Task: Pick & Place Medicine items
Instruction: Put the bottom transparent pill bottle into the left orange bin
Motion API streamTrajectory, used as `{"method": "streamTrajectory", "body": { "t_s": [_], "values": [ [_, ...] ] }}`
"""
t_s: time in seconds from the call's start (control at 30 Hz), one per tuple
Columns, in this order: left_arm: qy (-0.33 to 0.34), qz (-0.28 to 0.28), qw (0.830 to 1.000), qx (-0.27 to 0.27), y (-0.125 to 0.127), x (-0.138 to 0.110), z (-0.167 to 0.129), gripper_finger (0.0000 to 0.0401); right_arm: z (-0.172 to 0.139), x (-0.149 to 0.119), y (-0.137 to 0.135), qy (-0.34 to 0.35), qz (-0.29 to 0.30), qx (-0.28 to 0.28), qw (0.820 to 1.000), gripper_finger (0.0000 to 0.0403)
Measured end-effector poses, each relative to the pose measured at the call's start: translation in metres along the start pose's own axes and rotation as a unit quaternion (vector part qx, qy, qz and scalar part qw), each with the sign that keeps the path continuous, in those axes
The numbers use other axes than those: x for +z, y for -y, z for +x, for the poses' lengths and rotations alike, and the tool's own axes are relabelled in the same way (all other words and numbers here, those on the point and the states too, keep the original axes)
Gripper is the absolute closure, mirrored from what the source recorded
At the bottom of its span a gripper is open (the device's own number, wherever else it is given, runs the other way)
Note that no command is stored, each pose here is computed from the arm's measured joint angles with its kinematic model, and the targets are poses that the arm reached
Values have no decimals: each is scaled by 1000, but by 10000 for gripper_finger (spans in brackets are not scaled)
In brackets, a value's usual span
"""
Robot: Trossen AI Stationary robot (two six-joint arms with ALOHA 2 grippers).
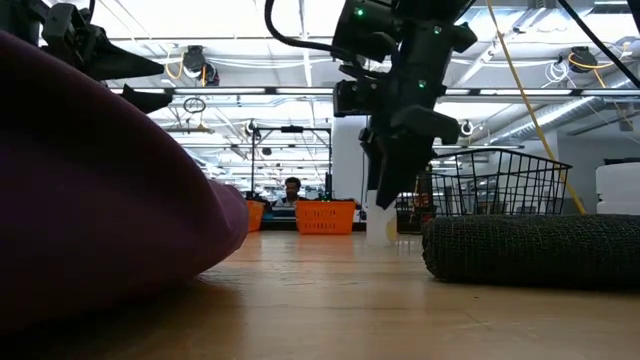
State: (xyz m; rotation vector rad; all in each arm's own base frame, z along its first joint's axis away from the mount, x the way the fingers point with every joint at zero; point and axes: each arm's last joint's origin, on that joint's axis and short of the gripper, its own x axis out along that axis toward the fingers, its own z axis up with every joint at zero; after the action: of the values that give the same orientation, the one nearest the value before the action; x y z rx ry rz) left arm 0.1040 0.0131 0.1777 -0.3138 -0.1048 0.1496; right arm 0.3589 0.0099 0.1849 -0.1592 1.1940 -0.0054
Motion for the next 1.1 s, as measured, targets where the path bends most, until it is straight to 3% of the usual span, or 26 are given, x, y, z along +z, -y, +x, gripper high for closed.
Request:
{"method": "streamTrajectory", "body": {
  "t_s": [0.17,0.33,0.47,0.73,0.9,1.1],
  "values": [
    [-2,-12,1000,-5,0,0,0,119,-22,1,2,25,-12,-4,1000,180],
    [-34,-12,999,-21,6,-7,3,119,-71,-1,7,88,36,-6,995,175],
    [-51,-10,999,-2,12,-13,11,119,-117,-6,8,160,58,-5,985,175],
    [-110,10,994,8,27,-37,32,119,-168,-15,-11,250,36,15,967,181],
    [-174,6,984,33,47,-31,70,119,-175,-16,-25,266,16,31,963,183],
    [-315,96,944,30,76,-10,144,119,-187,-20,-31,282,-3,36,959,188]
  ]
}}
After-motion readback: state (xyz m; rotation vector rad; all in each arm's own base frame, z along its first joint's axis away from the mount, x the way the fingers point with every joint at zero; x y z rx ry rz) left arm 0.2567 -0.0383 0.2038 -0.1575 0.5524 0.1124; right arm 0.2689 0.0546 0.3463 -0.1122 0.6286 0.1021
